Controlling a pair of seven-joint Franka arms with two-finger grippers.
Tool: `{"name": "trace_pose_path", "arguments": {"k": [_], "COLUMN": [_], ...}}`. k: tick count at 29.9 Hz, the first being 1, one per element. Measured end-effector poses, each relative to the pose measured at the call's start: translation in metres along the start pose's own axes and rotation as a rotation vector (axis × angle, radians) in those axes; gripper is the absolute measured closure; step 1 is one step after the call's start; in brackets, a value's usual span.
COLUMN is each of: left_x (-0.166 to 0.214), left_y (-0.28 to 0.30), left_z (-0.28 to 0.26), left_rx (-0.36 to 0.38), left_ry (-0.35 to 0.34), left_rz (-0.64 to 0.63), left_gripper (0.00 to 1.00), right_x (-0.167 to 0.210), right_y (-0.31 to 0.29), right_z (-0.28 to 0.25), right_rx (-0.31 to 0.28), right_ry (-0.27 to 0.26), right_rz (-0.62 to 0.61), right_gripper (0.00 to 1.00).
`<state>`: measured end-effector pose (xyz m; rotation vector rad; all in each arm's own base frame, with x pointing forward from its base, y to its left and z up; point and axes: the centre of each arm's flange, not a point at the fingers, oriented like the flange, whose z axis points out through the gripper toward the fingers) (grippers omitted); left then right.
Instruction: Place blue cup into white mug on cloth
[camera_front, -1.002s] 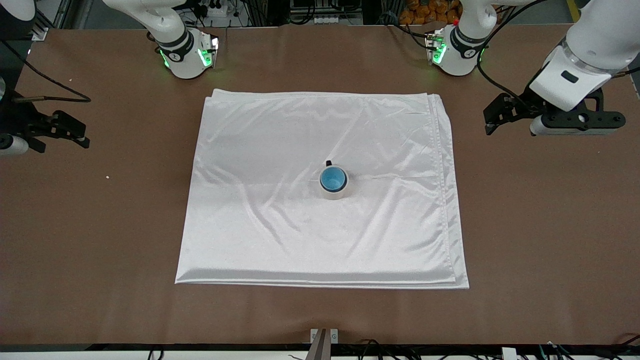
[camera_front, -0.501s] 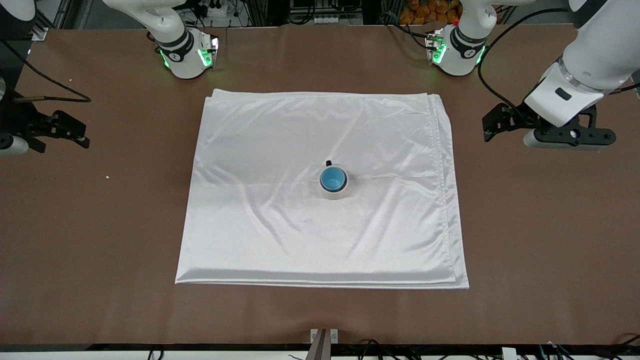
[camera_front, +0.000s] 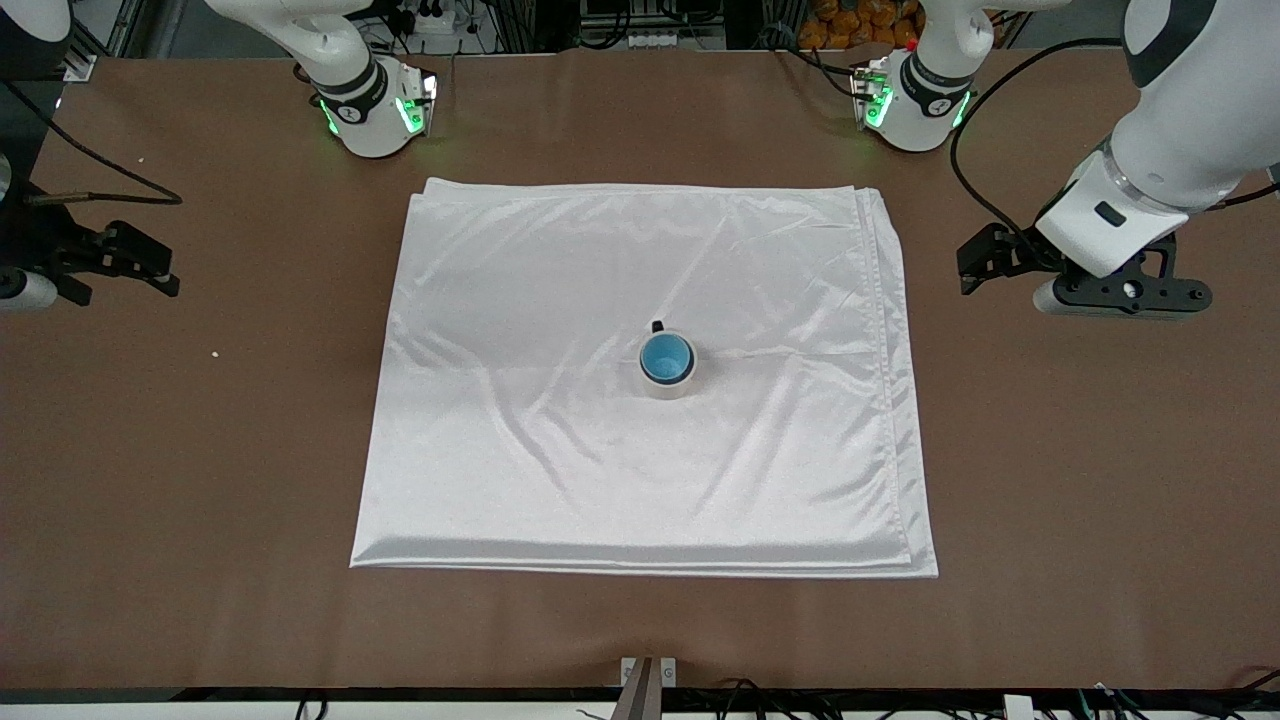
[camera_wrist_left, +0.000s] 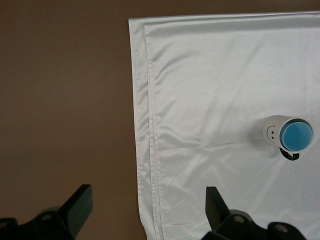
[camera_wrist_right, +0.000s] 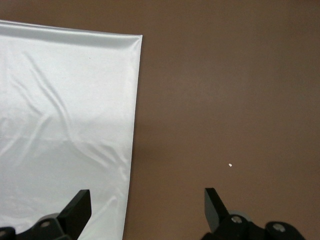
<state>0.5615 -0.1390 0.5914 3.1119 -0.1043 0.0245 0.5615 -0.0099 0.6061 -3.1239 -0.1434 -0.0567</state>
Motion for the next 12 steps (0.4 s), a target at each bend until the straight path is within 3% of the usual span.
{"name": "trace_pose_path", "arguments": {"k": [12], "left_x": [0.0002], "left_y": [-0.0003], "left_z": [-0.0007], "left_rx": [0.000], "left_ry": [0.002], "left_rz": [0.000], "left_gripper": [0.00], "right_x": [0.0000], "right_y": [-0.0008], "right_z": [0.0010], "right_rx": [0.000], "right_ry": [-0.002], "right_rz": [-0.001], "right_gripper": [0.00]}}
